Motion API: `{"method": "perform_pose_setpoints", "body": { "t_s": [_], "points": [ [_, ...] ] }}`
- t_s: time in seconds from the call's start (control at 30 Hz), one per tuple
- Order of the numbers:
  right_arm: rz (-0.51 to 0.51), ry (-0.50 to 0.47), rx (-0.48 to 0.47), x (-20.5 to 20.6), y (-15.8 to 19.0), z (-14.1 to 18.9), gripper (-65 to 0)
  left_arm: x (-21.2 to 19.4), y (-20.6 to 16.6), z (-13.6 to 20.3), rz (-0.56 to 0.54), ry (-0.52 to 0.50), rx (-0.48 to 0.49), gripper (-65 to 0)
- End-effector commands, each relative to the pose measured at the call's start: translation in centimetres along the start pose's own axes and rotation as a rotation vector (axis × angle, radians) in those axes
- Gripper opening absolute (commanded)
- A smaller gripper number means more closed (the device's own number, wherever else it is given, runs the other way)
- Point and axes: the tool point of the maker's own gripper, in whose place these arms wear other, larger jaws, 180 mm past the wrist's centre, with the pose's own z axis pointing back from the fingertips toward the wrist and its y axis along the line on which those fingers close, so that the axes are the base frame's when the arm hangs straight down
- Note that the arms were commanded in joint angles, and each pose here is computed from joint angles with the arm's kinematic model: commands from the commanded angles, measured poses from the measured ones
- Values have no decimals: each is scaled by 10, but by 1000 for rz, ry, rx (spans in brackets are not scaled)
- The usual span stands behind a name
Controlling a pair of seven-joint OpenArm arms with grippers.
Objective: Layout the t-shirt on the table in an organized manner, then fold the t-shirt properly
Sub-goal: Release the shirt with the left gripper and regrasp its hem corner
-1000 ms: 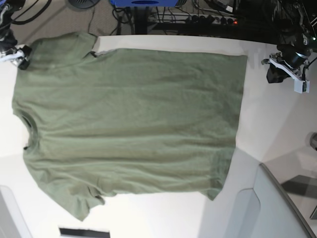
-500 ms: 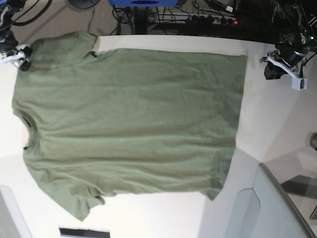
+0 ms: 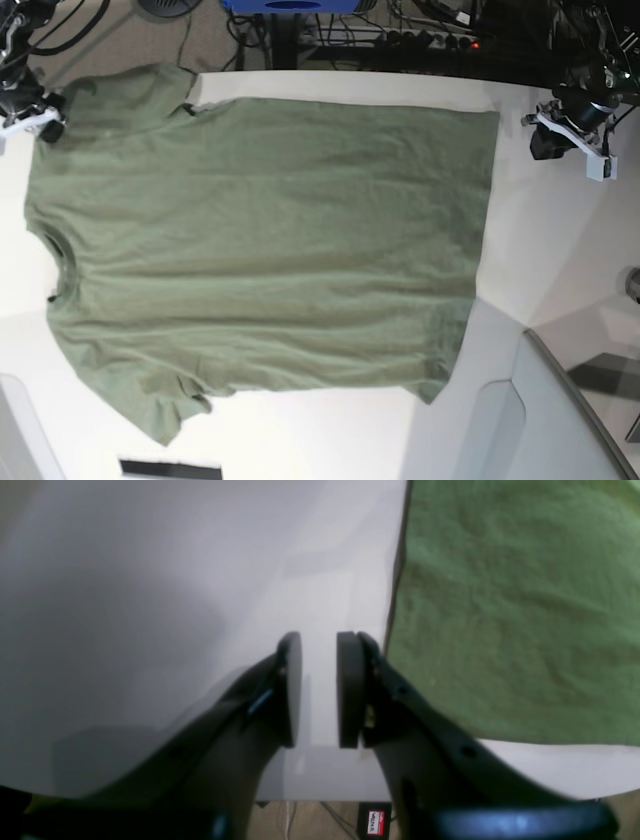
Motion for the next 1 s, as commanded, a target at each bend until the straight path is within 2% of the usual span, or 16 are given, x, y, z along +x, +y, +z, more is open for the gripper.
{"method": "perform_pose_setpoints", "body": {
  "t_s": [0.0, 0.07, 0.13, 0.23, 0.4, 0.47, 0.97],
  "points": [
    [11, -27, -2, 10, -3, 3, -456, 10, -1, 2, -7, -37, -8, -512],
    [12, -26, -1, 10, -3, 3, -527, 9, -2, 2, -3, -37, -10, -510],
    [13, -25, -2, 10, -3, 3, -647, 8, -3, 1, 0, -35, -13, -508],
    [13, -25, -2, 10, -3, 3, -638, -1, -3, 0, 18, -19, -12, -485],
    [13, -25, -2, 10, -3, 3, -650, -21, 2, -2, 58, 23, -6, -290],
    [13, -25, -2, 10, -3, 3, -650, -33, 3, -2, 71, 50, -7, -245],
    [14, -25, -1, 10, -2, 2, -650, -69, -26, -15, 175, 95, -56, -248]
  ]
}}
